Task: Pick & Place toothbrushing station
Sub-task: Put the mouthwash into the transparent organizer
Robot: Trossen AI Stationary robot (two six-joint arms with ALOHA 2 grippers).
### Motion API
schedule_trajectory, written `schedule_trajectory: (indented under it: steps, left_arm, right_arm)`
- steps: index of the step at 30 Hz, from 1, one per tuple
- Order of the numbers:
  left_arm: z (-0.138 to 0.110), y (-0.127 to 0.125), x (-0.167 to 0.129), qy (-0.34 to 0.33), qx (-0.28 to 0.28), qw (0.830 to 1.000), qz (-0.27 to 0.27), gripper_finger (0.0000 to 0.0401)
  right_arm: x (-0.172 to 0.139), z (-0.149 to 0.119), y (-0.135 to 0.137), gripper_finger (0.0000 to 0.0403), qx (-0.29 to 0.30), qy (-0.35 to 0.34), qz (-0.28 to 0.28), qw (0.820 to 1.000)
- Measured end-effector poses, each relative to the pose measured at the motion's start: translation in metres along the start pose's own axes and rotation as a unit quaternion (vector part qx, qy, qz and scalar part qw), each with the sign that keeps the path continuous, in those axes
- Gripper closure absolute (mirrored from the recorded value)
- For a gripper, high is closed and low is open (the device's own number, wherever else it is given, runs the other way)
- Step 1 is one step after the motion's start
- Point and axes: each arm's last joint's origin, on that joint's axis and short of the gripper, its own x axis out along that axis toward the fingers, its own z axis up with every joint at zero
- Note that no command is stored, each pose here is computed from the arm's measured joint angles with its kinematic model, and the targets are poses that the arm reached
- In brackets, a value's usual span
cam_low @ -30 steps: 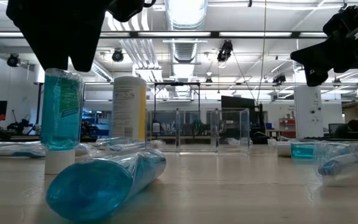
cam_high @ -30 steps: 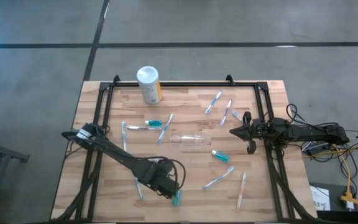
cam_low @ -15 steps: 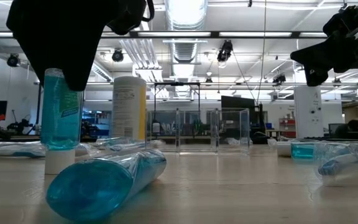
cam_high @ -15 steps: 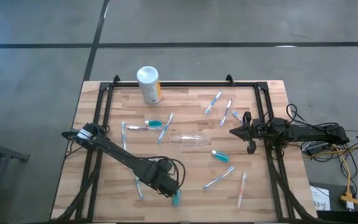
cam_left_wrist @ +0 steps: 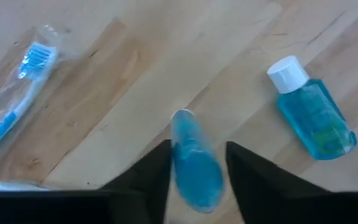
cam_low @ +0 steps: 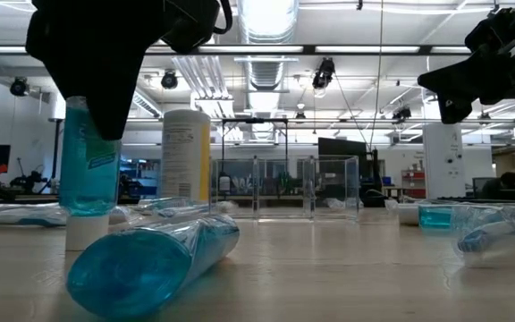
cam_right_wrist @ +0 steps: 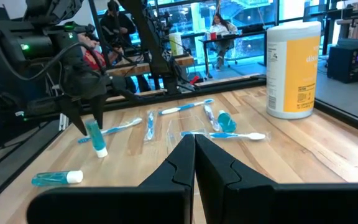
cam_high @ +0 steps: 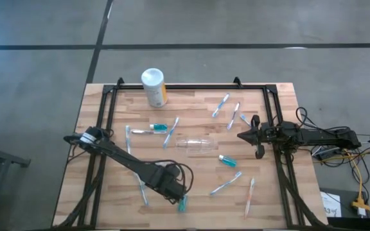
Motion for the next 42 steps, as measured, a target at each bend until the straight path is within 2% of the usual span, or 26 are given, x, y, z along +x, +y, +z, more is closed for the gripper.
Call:
schedule_trajectory:
  steps: [4, 12, 16, 19, 21, 24, 28, 32, 36, 39, 42]
  left_arm:
    - [0.001, -0.002, 0.0, -0.001, 0.014, 1.0, -0.013, 0.0323]
    - [0.001, -0.001, -0.006, -0.011, 0.049, 0.999, -0.018, 0.0323]
    - [0.003, 0.005, -0.031, -0.061, 0.071, 0.995, -0.035, 0.0323]
    - [-0.001, 0.014, -0.06, -0.132, 0.094, 0.986, -0.046, 0.0323]
    - [-0.009, 0.019, -0.081, -0.201, 0.121, 0.971, -0.045, 0.0323]
    - [-0.031, 0.027, -0.105, -0.306, 0.156, 0.939, -0.031, 0.0323]
    - [-0.057, 0.039, -0.108, -0.394, 0.179, 0.901, -0.038, 0.0323]
    - [-0.075, 0.051, -0.086, -0.462, 0.207, 0.861, -0.052, 0.0323]
    - [-0.081, 0.067, -0.049, -0.504, 0.24, 0.825, -0.085, 0.0323]
    - [-0.082, 0.082, -0.025, -0.545, 0.256, 0.786, -0.141, 0.0323]
    - [-0.081, 0.101, -0.011, -0.59, 0.264, 0.732, -0.216, 0.0323]
  right_arm:
    - [0.0, 0.0, 0.0, 0.0394, 0.0, 0.0, 0.0, 1.0]
    - [0.0, 0.0, 0.0, 0.0394, 0.0, 0.0, 0.0, 1.0]
    - [0.0, 0.0, 0.0, 0.0394, 0.0, 0.0, 0.0, 1.0]
    - [0.0, 0.0, 0.0, 0.0394, 0.0, 0.0, 0.0, 1.0]
    - [0.0, 0.0, 0.0, 0.0394, 0.0, 0.0, 0.001, 1.0]
    - [0.0, 0.0, 0.0, 0.0394, 0.0, 0.001, 0.005, 1.0]
    - [0.0, 0.002, 0.002, 0.0394, 0.002, -0.007, 0.031, 0.999]
    - [0.0, 0.012, 0.006, 0.0394, -0.002, -0.058, 0.05, 0.997]
    - [0.002, 0.014, 0.012, 0.0394, -0.016, -0.064, 0.092, 0.994]
    - [0.005, 0.017, 0.017, 0.0394, -0.027, -0.083, 0.112, 0.99]
    - [0.01, 0.02, 0.022, 0.0394, -0.027, -0.101, 0.13, 0.986]
